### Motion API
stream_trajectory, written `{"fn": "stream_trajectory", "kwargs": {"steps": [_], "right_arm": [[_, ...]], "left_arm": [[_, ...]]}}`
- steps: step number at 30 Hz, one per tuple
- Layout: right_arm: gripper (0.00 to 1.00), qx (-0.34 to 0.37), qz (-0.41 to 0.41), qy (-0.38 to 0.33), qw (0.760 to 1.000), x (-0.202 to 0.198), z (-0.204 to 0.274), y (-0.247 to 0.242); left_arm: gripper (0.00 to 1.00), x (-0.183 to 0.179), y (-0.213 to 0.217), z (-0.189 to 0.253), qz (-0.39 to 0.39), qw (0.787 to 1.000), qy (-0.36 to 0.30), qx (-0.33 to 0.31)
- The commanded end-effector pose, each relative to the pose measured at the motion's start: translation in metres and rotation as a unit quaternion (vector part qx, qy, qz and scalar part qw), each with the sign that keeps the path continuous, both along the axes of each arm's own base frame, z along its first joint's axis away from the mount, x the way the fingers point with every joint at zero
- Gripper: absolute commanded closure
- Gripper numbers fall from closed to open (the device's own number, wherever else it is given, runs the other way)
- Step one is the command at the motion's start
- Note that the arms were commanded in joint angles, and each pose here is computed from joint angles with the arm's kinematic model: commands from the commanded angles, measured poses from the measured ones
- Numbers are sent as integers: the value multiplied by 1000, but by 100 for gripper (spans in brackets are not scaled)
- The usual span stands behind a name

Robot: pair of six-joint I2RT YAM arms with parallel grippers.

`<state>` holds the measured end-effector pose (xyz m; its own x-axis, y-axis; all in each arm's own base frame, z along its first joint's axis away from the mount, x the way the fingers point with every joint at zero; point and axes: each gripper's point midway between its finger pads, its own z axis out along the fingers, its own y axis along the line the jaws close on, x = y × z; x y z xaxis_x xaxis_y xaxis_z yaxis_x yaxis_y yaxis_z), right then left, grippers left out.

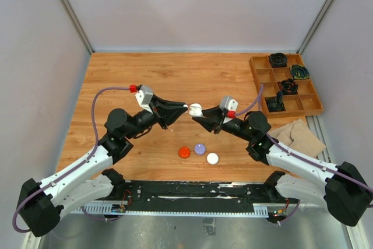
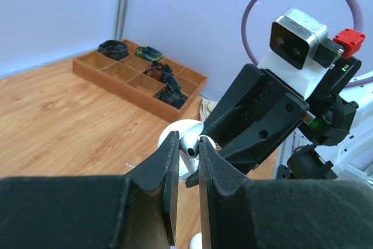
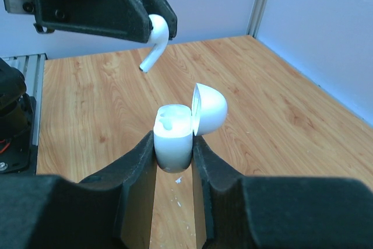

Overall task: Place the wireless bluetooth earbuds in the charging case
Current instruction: Place the earbud in the charging case.

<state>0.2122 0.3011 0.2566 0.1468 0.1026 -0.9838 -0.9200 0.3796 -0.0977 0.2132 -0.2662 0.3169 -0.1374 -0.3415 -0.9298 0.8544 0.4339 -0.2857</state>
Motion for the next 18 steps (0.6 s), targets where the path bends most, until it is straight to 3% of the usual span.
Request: {"fn": "stream_trajectory", "kwargs": {"steps": [1,18], "right_arm": [[89,57,23,-24,998,-11,37,5],[89,114,74,-9,991,-27,50,11]], "left_arm": [[88,-8,-7,16,-14,999,-42,-22],[88,-15,-17,26,-30,996,-70,-37]]}}
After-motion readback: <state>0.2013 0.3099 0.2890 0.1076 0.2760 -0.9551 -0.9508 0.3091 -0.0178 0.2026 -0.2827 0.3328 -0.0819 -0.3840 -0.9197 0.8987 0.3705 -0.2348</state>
